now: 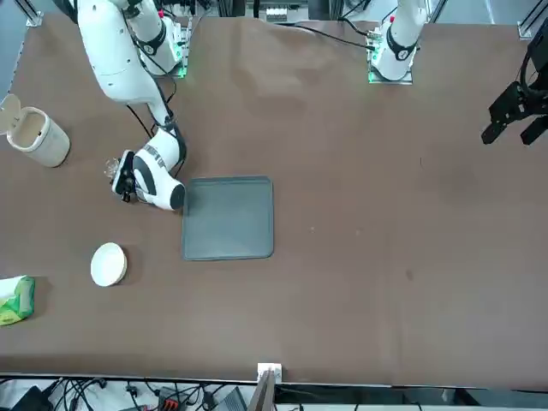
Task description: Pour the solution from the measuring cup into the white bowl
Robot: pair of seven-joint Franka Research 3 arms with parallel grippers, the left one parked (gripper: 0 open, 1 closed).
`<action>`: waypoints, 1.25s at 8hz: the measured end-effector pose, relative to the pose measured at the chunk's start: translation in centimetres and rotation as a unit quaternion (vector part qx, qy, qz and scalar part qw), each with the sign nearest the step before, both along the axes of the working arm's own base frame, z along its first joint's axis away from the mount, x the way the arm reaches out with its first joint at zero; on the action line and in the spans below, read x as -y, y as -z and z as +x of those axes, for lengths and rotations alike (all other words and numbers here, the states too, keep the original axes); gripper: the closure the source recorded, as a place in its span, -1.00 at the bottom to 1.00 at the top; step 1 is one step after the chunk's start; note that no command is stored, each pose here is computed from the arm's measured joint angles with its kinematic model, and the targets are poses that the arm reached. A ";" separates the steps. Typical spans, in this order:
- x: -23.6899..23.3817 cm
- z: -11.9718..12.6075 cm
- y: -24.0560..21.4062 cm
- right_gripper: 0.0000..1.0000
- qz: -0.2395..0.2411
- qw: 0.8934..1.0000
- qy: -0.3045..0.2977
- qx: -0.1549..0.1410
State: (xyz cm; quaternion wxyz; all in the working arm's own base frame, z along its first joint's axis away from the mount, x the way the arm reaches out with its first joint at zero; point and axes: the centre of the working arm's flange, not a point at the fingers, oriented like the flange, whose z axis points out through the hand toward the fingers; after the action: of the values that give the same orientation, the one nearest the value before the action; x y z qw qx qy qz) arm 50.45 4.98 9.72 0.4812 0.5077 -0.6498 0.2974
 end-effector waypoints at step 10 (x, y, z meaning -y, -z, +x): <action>-8.0 12.6 -12.8 -0.48 0.075 0.977 -0.200 -0.013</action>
State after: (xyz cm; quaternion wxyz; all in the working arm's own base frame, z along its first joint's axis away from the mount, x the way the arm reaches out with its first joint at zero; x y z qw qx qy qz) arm 63.01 12.96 22.56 0.3813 0.6656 -0.5494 0.3313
